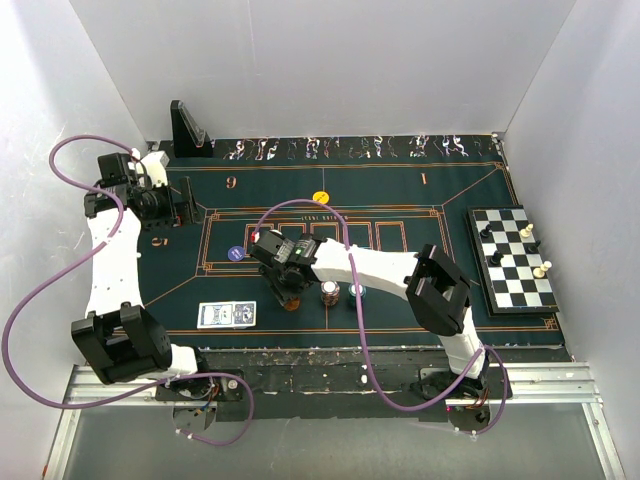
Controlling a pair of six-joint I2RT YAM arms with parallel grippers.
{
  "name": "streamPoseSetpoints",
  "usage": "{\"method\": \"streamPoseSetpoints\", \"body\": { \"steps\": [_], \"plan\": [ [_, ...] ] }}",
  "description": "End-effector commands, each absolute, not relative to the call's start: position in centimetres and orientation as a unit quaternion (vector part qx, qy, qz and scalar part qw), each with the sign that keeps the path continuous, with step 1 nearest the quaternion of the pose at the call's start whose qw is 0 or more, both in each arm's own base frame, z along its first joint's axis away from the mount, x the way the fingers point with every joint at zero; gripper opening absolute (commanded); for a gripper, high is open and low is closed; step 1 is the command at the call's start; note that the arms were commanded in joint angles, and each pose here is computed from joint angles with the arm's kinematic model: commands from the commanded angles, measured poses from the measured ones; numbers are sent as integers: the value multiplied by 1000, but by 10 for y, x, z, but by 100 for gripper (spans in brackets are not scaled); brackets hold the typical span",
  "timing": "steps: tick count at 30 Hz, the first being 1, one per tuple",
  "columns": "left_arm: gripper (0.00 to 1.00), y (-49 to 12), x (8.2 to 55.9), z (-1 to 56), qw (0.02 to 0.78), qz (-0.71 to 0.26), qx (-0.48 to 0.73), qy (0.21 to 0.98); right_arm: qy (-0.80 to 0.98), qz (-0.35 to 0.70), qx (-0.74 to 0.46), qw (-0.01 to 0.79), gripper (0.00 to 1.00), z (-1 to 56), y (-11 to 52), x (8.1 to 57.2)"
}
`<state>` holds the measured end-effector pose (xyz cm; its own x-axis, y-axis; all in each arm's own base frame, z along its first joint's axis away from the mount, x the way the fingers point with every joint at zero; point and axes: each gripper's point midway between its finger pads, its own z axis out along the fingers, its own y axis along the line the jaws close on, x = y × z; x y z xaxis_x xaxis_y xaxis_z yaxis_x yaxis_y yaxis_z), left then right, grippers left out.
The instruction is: Distribute texas hold em gaming equipment
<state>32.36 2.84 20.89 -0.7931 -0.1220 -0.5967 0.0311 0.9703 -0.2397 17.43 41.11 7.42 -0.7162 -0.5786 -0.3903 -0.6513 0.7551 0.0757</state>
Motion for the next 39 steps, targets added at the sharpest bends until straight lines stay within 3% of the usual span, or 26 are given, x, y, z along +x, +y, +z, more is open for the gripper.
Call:
{"method": "streamPoseSetpoints", "body": {
  "steps": [1, 9, 19, 30, 33, 39],
  "plan": [
    [98, 29, 323, 236, 358, -114, -14, 926, 911, 133, -319, 226, 1, 111, 423, 185],
    [98, 32, 327, 247, 365, -128, -27, 922, 882, 165, -342, 279, 1, 158, 458, 206],
    [98, 54, 334, 246, 363, -125, -54, 922, 869, 194, -370, 265, 1, 117, 535, 239],
    [98, 62, 335, 245, 361, -121, -46, 923, 866, 240, -361, 249, 1, 78, 567, 252],
    [98, 63, 335, 243, 361, -121, -45, 924, 868, 245, -355, 247, 11, 70, 571, 254],
    [98, 63, 336, 240, 357, -127, -44, 924, 873, 245, -348, 238, 16, 58, 570, 258]
  ]
}}
